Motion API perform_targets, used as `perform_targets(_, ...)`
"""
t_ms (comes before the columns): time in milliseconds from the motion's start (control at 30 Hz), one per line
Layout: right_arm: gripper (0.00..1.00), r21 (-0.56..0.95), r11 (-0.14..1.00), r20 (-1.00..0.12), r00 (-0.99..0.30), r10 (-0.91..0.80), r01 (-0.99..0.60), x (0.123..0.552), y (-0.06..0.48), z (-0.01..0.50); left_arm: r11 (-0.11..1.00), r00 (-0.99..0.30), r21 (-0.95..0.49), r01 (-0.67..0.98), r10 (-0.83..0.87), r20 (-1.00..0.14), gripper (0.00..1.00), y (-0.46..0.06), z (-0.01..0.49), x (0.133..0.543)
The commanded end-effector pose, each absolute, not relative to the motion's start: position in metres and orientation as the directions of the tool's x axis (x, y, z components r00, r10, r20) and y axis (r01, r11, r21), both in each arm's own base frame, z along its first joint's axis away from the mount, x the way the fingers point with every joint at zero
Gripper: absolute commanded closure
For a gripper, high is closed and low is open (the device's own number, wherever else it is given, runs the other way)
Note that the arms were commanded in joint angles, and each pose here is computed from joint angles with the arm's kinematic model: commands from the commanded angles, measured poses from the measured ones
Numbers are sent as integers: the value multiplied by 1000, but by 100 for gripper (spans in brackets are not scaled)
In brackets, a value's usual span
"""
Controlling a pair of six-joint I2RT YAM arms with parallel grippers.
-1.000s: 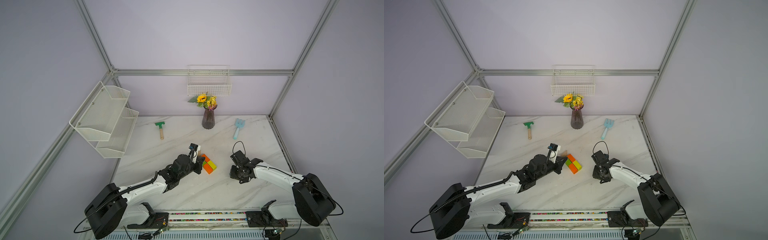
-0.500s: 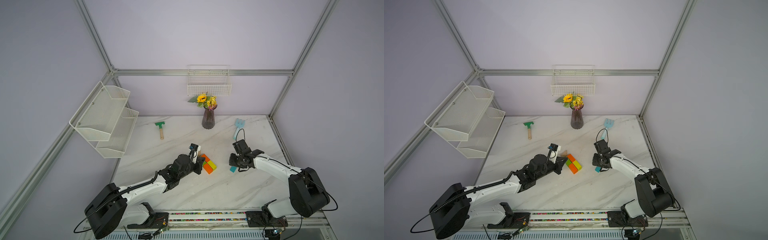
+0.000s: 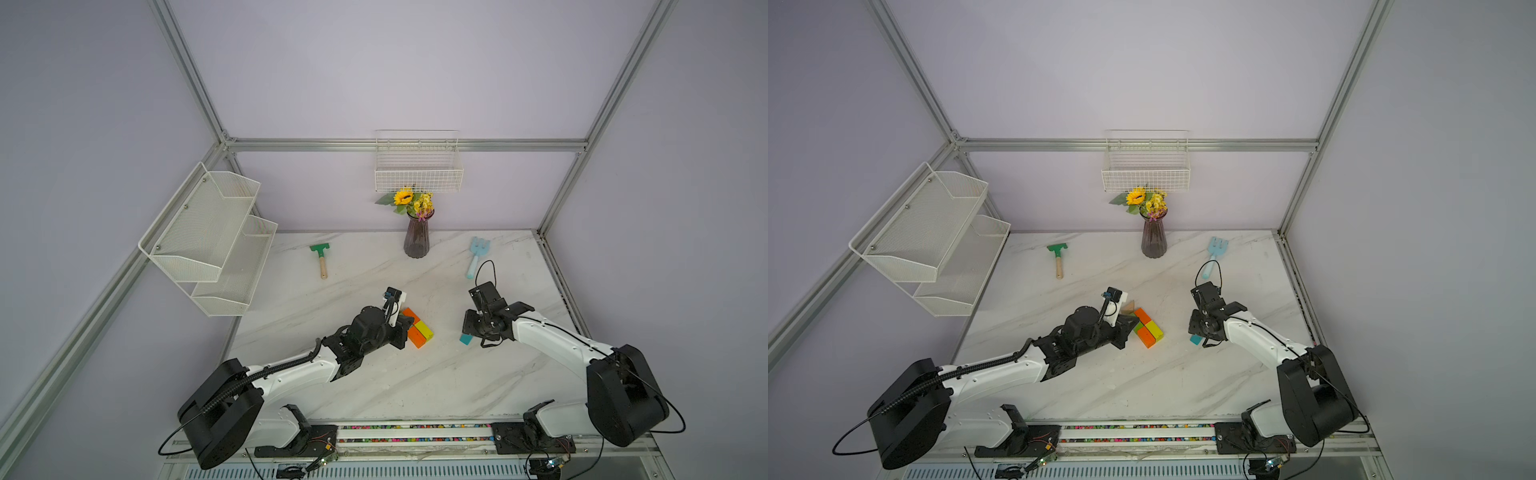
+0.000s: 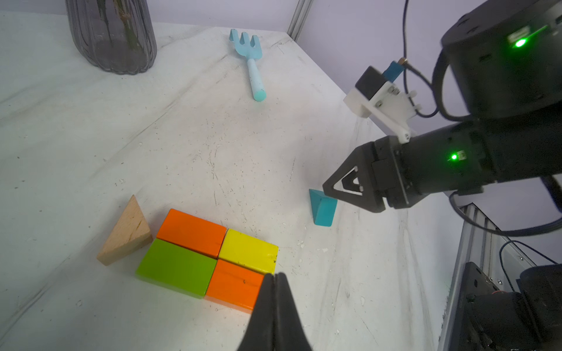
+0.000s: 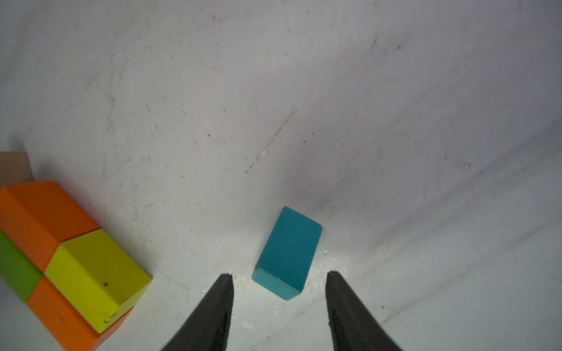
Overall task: Assemble a piece of candy with building blocks
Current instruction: Adjust the building block at the center of the board.
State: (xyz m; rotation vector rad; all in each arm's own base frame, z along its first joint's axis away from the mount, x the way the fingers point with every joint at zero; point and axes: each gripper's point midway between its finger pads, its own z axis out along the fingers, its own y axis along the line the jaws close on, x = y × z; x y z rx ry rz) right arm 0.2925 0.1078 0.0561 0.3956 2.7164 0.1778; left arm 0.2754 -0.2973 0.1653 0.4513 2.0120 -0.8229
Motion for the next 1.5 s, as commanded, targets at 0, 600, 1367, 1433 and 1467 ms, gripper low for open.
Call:
perform_targets(0,47,186,945,-347,-882,318,268,292,110,52,686,-513,-394,612,-35,-858,100,-303,187,278)
perform_targets(600,62,135,954,-345,-889,300,269,306,110,33,685,-516,-389,616,-22,-856,100,-303,184,277)
perform_targets(1367,93,-629,776,-188,-978,-90,49,296,60,48,676,-527,-396,621,-14,-850,100,-306,178,276)
perform_targets(1433,91,-621,782,-197,-976,-87,56,297,64,45,678,-527,-393,621,-11,-850,100,-305,178,276)
perform_targets(1467,88,-616,785,-207,-975,-82,65,299,65,45,679,-524,-391,621,-11,-852,100,-305,179,276)
